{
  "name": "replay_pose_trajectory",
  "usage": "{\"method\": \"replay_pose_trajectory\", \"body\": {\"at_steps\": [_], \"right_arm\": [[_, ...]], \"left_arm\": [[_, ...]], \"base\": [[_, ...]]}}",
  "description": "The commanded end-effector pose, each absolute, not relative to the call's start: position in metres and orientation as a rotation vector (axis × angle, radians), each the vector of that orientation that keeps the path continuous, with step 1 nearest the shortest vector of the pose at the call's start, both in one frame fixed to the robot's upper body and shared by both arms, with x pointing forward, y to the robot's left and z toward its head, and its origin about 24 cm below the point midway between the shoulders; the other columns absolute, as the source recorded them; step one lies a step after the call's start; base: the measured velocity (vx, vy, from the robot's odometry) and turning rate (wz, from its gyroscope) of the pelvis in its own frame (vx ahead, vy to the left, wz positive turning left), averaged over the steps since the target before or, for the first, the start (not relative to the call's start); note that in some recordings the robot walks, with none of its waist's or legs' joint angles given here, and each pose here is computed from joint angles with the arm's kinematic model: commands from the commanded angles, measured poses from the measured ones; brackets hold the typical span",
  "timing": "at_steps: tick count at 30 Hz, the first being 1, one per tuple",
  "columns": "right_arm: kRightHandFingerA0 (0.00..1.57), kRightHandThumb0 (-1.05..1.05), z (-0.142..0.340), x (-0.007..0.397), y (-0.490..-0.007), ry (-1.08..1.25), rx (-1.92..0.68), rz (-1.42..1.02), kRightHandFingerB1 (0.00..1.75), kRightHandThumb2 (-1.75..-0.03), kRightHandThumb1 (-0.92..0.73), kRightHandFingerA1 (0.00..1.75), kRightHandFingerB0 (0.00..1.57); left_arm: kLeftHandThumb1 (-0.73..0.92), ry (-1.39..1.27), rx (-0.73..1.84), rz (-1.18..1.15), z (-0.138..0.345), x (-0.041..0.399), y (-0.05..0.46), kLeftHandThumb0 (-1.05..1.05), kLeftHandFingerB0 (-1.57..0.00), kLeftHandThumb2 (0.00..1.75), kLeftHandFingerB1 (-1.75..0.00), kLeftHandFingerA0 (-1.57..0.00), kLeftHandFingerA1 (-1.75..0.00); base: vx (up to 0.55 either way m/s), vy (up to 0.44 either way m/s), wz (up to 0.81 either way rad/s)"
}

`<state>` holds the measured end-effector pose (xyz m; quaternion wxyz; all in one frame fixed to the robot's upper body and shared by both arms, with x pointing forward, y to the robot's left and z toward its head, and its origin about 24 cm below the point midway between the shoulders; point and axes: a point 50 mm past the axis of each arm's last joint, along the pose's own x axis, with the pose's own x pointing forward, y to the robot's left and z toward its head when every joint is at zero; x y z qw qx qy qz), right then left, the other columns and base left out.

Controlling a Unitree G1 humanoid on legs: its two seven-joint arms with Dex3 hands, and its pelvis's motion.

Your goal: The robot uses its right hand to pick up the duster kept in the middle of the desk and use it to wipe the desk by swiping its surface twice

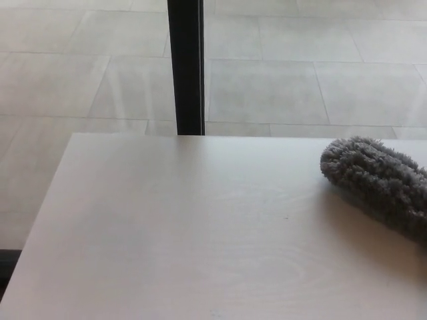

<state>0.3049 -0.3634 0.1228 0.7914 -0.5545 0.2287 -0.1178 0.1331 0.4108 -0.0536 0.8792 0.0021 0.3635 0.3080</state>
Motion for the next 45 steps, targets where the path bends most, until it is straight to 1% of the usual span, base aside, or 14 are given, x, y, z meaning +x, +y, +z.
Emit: {"method": "replay_pose_trajectory", "body": {"at_steps": [1, 20, 21, 23, 26, 28, 30, 32, 37, 38, 39, 43, 44, 45], "right_arm": [[0.00, -1.05, 0.168, 0.244, -0.405, 0.347, -0.968, -0.440, 0.19, -1.02, -0.60, 0.44, 0.00], [0.00, -0.60, 0.052, 0.073, -0.477, 0.045, 0.371, -1.405, 0.21, -0.75, -0.68, 0.68, 0.00], [0.73, -0.51, 0.046, 0.068, -0.476, -0.043, 0.459, -1.461, 0.24, -0.66, -0.72, 1.75, 0.00], [1.05, -0.55, 0.042, 0.064, -0.474, -0.083, 0.494, -1.493, 0.42, -0.64, -0.73, 1.71, 0.00], [0.56, -0.54, 0.030, 0.058, -0.463, -0.059, 0.506, -1.501, 0.25, -0.62, -0.78, 1.70, 0.00], [1.18, -0.58, 0.028, 0.060, -0.443, -0.017, 0.498, -1.477, 0.37, -0.63, -0.76, 1.75, 0.00], [1.17, -0.58, 0.025, 0.060, -0.440, 0.002, 0.509, -1.485, 0.45, -0.76, -0.67, 1.75, 0.00], [0.00, -0.66, -0.001, 0.061, -0.453, 0.056, 0.598, -1.466, 0.02, -0.61, -0.78, 1.17, 0.00], [0.08, -0.90, -0.017, 0.066, -0.447, 0.191, 0.567, -1.411, 0.42, -0.99, -0.62, 0.88, 0.00], [0.00, -0.84, -0.018, 0.067, -0.445, 0.238, 0.531, -1.387, 0.00, -0.64, -0.85, 0.97, 0.00], [0.00, -0.95, -0.019, 0.067, -0.442, 0.243, 0.521, -1.376, 0.41, -1.01, -0.65, 0.68, 0.00], [0.00, -0.99, -0.025, 0.070, -0.441, 0.289, 0.519, -1.334, 0.39, -1.06, -0.70, 0.63, 0.00], [0.00, -0.89, -0.027, 0.071, -0.441, 0.300, 0.524, -1.337, 0.00, -0.66, -0.86, 0.74, 0.00], [0.00, -0.96, -0.029, 0.072, -0.440, 0.290, 0.545, -1.335, 0.39, -1.04, -0.67, 0.65, 0.00]], "left_arm": [[0.75, 0.754, 0.017, 0.655, -0.051, 0.128, 0.416, -0.52, -0.63, 0.62, -0.51, -0.66, -0.66], [0.73, 0.750, -0.009, 0.672, -0.052, 0.124, 0.416, -0.52, -0.60, 0.61, -0.51, -0.64, -0.68], [0.74, 0.744, -0.028, 0.690, -0.052, 0.124, 0.417, -0.51, -0.60, 0.61, -0.51, -0.65, -0.68], [0.74, 0.746, -0.044, 0.701, -0.053, 0.123, 0.416, -0.50, -0.59, 0.62, -0.51, -0.63, -0.68], [0.75, 0.749, -0.035, 0.702, -0.052, 0.122, 0.417, -0.51, -0.57, 0.63, -0.52, -0.61, -0.66], [0.77, 0.747, -0.034, 0.709, -0.052, 0.122, 0.418, -0.50, -0.54, 0.63, -0.52, -0.60, -0.67], [0.76, 0.741, -0.052, 0.725, -0.053, 0.122, 0.417, -0.49, -0.56, 0.63, -0.53, -0.61, -0.68], [0.78, 0.740, -0.069, 0.729, -0.053, 0.120, 0.418, -0.49, -0.52, 0.63, -0.52, -0.56, -0.65], [0.78, 0.749, -0.075, 0.752, -0.055, 0.114, 0.419, -0.49, -0.55, 0.63, -0.53, -0.56, -0.66], [0.76, 0.753, -0.089, 0.772, -0.055, 0.114, 0.419, -0.48, -0.58, 0.63, -0.54, -0.58, -0.66], [0.76, 0.747, -0.105, 0.770, -0.056, 0.113, 0.419, -0.49, -0.54, 0.63, -0.54, -0.56, -0.67], [0.75, 0.755, -0.091, 0.772, -0.056, 0.111, 0.419, -0.51, -0.56, 0.62, -0.55, -0.57, -0.69], [0.75, 0.755, -0.089, 0.770, -0.055, 0.111, 0.419, -0.51, -0.55, 0.63, -0.54, -0.58, -0.69], [0.77, 0.756, -0.092, 0.771, -0.055, 0.111, 0.420, -0.49, -0.53, 0.63, -0.53, -0.56, -0.68]], "base": [[0.00, 0.000, 0.00], [0.00, 0.000, 0.00], [0.00, 0.000, 0.00], [0.00, 0.000, 0.00], [0.00, 0.000, 0.00], [0.00, 0.000, 0.00], [0.00, 0.000, 0.00], [0.00, 0.000, 0.00], [0.00, 0.000, 0.00], [0.00, 0.000, 0.00], [0.00, 0.000, 0.00], [0.00, 0.000, 0.00], [0.00, 0.000, 0.00], [0.00, 0.000, 0.00]]}}
